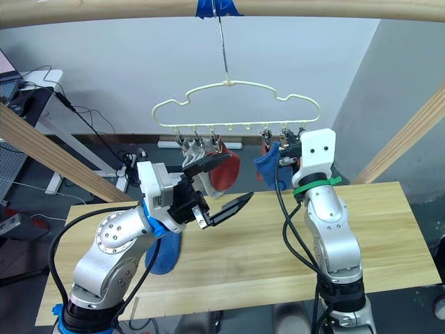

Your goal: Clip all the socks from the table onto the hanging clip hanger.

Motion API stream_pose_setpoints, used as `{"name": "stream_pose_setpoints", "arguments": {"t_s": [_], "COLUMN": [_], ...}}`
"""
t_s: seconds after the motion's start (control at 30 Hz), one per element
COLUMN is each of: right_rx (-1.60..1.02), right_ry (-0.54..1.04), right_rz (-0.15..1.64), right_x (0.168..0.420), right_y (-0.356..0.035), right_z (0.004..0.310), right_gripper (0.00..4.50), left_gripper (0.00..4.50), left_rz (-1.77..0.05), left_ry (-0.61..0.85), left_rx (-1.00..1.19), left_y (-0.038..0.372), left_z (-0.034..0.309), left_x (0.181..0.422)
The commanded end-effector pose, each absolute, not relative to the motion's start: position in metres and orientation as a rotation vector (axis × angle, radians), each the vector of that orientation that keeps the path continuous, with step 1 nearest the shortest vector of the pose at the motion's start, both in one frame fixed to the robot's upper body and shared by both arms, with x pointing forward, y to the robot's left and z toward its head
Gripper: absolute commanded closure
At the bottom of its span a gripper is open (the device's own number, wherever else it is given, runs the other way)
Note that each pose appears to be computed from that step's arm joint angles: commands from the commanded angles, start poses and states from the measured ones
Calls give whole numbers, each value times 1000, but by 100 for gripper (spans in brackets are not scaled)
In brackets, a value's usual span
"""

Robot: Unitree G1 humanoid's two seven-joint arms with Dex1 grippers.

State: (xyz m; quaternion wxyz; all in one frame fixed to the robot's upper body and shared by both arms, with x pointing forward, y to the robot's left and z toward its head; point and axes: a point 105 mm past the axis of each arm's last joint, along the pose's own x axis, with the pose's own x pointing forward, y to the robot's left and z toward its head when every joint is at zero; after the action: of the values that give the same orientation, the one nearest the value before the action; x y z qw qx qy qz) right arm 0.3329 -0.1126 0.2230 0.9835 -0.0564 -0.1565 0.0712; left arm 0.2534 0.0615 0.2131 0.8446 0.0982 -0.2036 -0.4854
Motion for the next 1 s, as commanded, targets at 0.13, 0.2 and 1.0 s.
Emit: {"name": "stream_pose_setpoints", "arguments": {"t_s": [0.13, 0.2, 1.0], "right_rx": [-151, -157, -159], "right_ry": [-354, -338, -41], "right_rz": [167, 212, 726], "right_x": [328, 327, 317], "right_y": [-117, -120, -142], "right_z": [233, 232, 223], "right_gripper": [449, 449, 449], "left_gripper": [0, 0, 0], "left_rz": [-1039, -1037, -403], "left_ry": [-475, -467, 388], "left_rx": [217, 221, 452], "left_y": [55, 56, 245], "left_z": [220, 218, 49], "left_x": [243, 244, 301]}}
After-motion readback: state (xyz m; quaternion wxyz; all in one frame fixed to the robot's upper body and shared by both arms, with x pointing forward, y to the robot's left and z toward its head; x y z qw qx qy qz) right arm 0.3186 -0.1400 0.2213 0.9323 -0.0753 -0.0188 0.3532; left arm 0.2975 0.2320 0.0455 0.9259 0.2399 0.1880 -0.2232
